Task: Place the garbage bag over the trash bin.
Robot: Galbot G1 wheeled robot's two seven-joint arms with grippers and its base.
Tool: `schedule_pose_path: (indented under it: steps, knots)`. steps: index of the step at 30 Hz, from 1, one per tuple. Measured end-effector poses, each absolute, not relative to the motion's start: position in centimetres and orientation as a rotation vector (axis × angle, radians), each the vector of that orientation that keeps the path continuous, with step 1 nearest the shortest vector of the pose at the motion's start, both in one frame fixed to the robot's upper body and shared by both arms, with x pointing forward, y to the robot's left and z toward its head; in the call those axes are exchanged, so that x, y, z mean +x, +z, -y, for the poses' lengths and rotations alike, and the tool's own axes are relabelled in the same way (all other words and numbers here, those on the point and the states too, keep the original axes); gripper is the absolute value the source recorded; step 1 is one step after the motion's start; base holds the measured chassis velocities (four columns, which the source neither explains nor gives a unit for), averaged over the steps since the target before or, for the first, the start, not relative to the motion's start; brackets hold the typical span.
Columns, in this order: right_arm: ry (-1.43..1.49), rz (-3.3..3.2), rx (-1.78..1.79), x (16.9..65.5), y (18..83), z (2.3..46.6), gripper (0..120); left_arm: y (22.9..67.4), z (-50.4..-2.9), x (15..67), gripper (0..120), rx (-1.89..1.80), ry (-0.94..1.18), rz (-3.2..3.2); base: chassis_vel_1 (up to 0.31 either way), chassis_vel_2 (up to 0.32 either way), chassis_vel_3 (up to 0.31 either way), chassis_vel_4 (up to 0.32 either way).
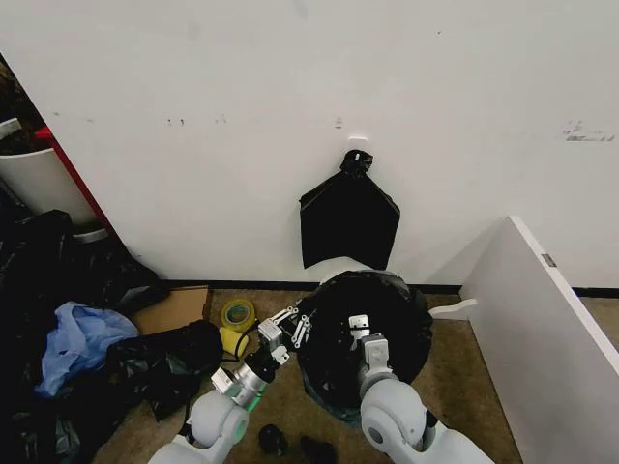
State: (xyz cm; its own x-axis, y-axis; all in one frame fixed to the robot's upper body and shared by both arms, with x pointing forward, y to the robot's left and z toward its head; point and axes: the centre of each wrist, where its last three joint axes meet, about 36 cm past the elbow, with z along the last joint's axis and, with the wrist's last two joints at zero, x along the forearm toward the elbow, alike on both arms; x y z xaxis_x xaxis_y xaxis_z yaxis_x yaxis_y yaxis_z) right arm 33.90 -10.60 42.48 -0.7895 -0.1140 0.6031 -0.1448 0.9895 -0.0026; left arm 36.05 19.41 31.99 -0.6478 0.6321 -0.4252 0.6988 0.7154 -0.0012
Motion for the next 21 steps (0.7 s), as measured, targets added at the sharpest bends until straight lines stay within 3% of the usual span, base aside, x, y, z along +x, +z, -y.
schedule_pose_path:
  steps: [8,21]
  knots:
    - [0.113,2.421,0.102,35.5,42.7,11.5,0,32.9,-19.8,35.9,5,1.018,-0.219,-2.506,0.0,0.0,0.0,0.0]
    - [-0.143,2.852,0.364,31.6,43.1,12.3,0,32.6,-20.2,37.1,5,0.826,-0.346,-2.647,0.0,0.0,0.0,0.0]
